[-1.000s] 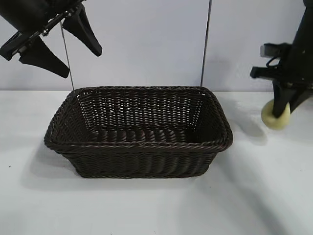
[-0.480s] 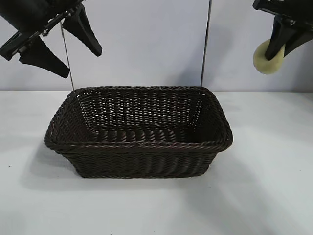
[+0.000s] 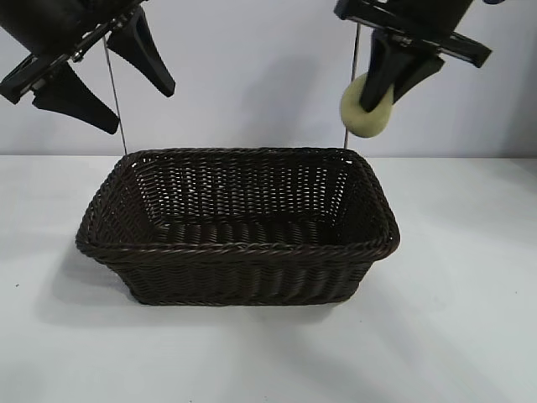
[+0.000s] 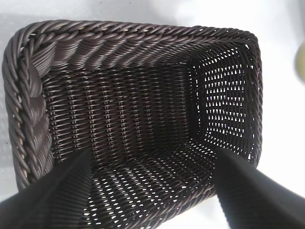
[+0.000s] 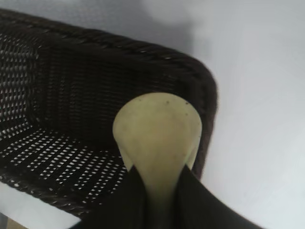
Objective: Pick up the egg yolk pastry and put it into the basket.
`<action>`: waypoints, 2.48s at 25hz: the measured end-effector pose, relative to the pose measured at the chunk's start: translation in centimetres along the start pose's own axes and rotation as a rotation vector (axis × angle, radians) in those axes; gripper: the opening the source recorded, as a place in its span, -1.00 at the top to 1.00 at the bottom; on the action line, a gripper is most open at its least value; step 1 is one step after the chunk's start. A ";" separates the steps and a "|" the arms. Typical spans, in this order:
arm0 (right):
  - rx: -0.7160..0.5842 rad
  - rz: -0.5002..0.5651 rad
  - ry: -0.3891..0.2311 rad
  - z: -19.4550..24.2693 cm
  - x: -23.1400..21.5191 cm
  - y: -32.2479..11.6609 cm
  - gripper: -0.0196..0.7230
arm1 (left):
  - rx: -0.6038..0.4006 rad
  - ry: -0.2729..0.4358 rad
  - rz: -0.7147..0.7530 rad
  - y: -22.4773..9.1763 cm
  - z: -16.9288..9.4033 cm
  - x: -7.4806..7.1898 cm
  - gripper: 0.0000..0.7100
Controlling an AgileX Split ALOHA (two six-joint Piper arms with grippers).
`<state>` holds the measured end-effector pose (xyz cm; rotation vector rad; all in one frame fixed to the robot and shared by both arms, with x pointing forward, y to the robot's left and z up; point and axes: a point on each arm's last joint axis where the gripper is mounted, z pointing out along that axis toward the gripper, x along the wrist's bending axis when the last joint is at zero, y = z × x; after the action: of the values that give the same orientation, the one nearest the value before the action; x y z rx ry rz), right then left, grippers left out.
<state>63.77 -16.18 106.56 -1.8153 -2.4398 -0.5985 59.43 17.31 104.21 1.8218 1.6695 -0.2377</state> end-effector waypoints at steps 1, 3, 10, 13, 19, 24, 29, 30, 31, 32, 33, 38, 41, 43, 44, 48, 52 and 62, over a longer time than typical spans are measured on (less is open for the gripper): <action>0.007 -0.024 0.007 0.3 1.0 -0.1 0.71 | 0.000 0.000 0.000 0.0 0.0 0.0 -0.48; 0.019 -0.067 0.020 0.7 2.9 -0.3 0.71 | 0.000 0.000 0.000 0.0 0.0 0.0 -0.48; 0.051 -0.156 0.030 1.9 6.5 -1.1 0.71 | 0.003 0.000 0.000 0.0 0.0 0.0 -0.48; 0.085 -0.167 0.031 3.5 7.0 -1.2 0.71 | 0.003 -0.001 0.000 0.0 0.0 0.0 -0.48; 0.137 -0.169 0.007 7.6 6.6 -0.9 0.71 | 0.006 -0.001 0.000 -0.1 0.0 0.0 -0.48; 0.149 -0.176 -0.020 8.9 6.1 -0.9 0.56 | 0.007 -0.001 0.000 -0.1 0.0 0.0 -0.48; 0.142 -0.176 -0.020 8.8 6.2 -0.9 -0.04 | 0.008 -0.001 0.000 -0.1 0.0 0.0 -0.48; 0.142 -0.176 -0.020 8.8 6.2 -0.9 -0.16 | 0.008 -0.001 0.000 -0.1 0.0 0.0 -0.48; 0.143 -0.176 -0.020 8.8 6.2 -0.9 -0.27 | 0.008 -0.001 0.000 -0.1 0.0 0.0 -0.48; 0.145 -0.176 -0.020 8.8 6.2 -0.9 -0.34 | 0.008 -0.001 0.000 -0.1 0.0 0.0 -0.48; 0.152 -0.176 -0.020 8.7 6.2 -1.0 -0.38 | 0.008 -0.001 0.000 -0.1 0.0 0.0 -0.48; 0.128 -0.170 -0.017 6.5 5.9 -0.8 -0.42 | 0.008 -0.001 0.000 -0.1 0.0 0.0 -0.48; 0.073 -0.146 -0.020 4.1 4.9 -0.3 -0.42 | 0.008 -0.001 0.000 -0.1 0.0 0.0 -0.48; 0.044 -0.127 -0.026 2.7 3.9 -0.1 -0.42 | 0.008 -0.001 0.000 -0.1 0.0 0.0 -0.48; 0.032 -0.118 -0.030 2.1 3.3 0.0 -0.42 | 0.008 -0.001 0.000 -0.1 0.0 0.0 -0.48; -0.010 -0.076 -0.050 -0.3 0.7 0.2 -0.42 | 0.008 -0.001 0.000 -0.1 0.0 0.0 -0.48; -0.054 -0.037 -0.069 -2.3 -1.3 0.1 -0.42 | 0.008 -0.001 0.000 -0.1 0.0 0.0 -0.48; -0.054 -0.023 -0.080 -2.6 -2.1 0.0 -0.42 | 0.009 -0.001 0.000 -0.1 0.0 0.0 -0.48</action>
<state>63.92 -18.91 108.44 -1.8691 -2.5225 -0.6106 59.36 17.31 104.19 1.8281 1.6698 -0.2461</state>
